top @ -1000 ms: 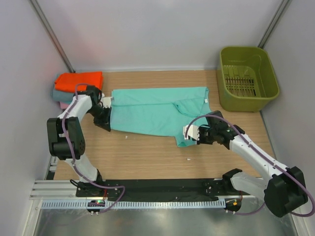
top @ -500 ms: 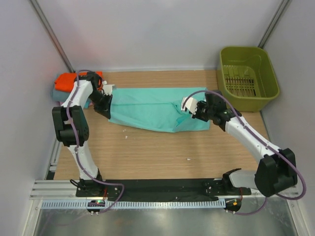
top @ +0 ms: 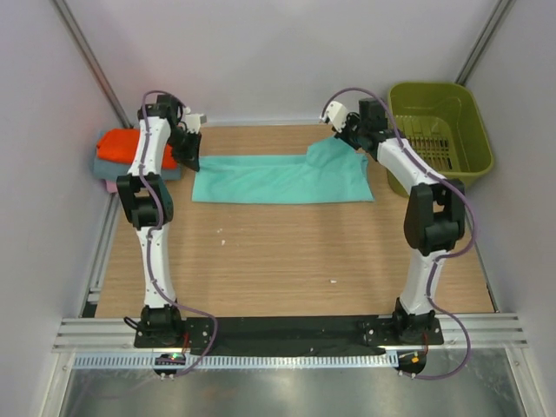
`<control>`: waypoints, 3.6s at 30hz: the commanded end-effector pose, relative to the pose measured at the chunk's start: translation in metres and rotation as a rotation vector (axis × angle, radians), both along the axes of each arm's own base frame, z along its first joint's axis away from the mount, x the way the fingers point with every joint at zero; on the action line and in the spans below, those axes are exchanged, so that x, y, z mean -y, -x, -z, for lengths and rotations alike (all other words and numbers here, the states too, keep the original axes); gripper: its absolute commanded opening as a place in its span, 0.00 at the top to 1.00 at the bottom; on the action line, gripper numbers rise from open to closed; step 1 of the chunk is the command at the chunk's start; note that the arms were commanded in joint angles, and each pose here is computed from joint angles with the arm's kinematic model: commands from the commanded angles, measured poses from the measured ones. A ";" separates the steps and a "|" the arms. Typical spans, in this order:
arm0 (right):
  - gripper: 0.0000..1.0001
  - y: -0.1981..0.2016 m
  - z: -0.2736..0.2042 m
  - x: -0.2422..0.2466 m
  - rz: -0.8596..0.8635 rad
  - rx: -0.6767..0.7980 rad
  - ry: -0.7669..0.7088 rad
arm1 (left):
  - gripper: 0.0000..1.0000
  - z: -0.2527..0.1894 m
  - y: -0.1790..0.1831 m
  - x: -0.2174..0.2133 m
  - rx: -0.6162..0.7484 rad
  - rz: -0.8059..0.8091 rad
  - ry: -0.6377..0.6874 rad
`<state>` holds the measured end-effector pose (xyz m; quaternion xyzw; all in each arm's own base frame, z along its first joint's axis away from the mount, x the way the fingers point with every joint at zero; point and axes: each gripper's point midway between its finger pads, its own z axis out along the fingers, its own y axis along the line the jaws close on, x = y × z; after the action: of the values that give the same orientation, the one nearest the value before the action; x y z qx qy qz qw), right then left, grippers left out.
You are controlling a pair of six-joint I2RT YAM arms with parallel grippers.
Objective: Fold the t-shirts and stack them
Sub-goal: Fold the tshirt
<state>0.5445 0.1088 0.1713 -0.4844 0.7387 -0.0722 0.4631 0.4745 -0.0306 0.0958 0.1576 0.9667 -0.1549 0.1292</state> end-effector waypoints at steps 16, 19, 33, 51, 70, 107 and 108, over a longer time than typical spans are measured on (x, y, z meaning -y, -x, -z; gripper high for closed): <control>0.36 0.026 0.009 -0.021 0.206 -0.106 -0.257 | 0.51 -0.012 0.005 0.015 0.051 -0.115 0.031; 0.36 0.038 0.044 -0.024 0.244 -0.221 -0.284 | 0.51 -0.004 -0.008 0.025 0.017 -0.104 0.068; 0.37 0.022 0.106 -0.030 0.350 -0.385 -0.313 | 0.54 0.059 0.003 0.027 -0.099 -0.080 -0.024; 0.37 0.007 0.125 -0.036 0.363 -0.451 -0.315 | 0.59 0.050 0.092 0.043 -0.209 0.057 -0.165; 0.29 -0.070 0.063 -0.075 0.343 -0.247 -0.444 | 0.59 0.058 0.212 0.092 -0.230 0.333 -0.396; 0.27 0.020 0.152 -0.053 0.468 -0.559 -0.312 | 0.82 0.083 0.290 0.171 -0.372 0.682 -0.465; 0.27 0.020 0.154 -0.055 0.466 -0.562 -0.313 | 0.82 0.083 0.293 0.174 -0.372 0.691 -0.464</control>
<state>0.5280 0.1571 0.0288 -0.2251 0.9251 0.0724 0.2970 0.1914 -0.1833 0.0131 0.4558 0.8775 0.0341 -0.1453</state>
